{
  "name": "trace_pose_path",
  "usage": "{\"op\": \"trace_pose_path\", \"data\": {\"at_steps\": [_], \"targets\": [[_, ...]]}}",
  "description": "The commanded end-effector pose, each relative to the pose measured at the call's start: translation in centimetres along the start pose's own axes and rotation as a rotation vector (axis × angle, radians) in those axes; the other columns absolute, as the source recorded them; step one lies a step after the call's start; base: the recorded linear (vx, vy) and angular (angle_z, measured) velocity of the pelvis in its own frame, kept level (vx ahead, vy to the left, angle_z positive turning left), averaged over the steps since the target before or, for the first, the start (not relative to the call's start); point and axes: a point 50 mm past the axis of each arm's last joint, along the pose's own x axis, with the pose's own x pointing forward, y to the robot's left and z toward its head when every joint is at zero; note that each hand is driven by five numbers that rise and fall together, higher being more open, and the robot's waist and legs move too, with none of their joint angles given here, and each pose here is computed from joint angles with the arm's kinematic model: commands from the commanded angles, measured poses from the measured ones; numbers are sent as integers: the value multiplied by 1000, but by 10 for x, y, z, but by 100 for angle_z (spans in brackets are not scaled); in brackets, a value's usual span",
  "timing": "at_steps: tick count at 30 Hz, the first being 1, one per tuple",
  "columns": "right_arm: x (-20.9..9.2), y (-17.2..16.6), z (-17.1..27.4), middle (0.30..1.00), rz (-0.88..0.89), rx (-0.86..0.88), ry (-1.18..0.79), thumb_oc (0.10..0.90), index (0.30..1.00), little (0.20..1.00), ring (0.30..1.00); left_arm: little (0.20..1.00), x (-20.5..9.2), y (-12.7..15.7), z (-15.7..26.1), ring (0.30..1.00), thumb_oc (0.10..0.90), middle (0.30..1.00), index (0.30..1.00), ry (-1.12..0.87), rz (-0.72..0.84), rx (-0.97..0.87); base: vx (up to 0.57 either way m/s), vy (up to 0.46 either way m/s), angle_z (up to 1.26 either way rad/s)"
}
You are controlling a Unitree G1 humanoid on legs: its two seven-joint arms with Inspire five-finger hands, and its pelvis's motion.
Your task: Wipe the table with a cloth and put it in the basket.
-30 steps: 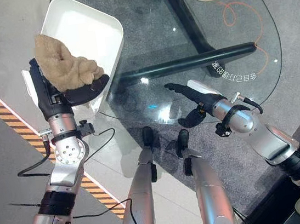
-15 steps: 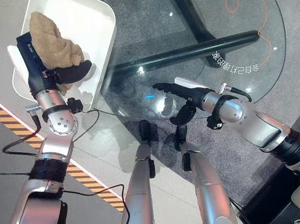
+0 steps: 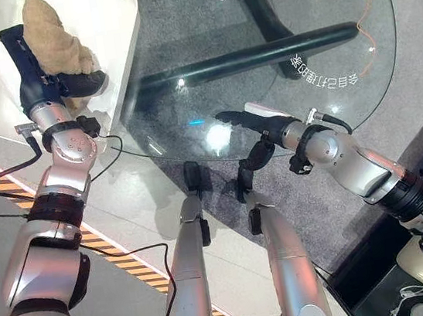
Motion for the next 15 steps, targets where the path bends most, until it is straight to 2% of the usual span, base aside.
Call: {"op": "trace_pose_path", "data": {"at_steps": [1,7,8,9,10,11,15], "targets": [[0,-5,23,900,-22,33,-122,800,900,900,900,200,38,44,45,300,100,300,300,-134,223,-39,0,0,0],[2,-5,21,900,-29,44,-117,800,900,900,900,200,42,42,32,300,100,300,300,-53,180,22,0,0,0],[2,-5,20,900,-31,45,-116,800,900,900,900,315,42,42,29,399,215,399,399,-47,174,27,0,0,0],[2,-5,20,900,-35,43,-115,800,900,900,900,466,41,41,27,528,366,528,528,-32,166,24,0,0,0],[1,-5,20,900,-38,43,-116,800,900,900,900,779,41,40,25,796,679,796,796,-20,156,23,0,0,0],[0,-4,18,900,-36,45,-119,800,900,900,900,900,41,40,21,900,800,900,900,4,147,27,0,0,0],[0,-4,18,900,-37,49,-127,800,900,900,900,900,41,39,18,900,800,900,900,21,123,35,0,0,0]]}}
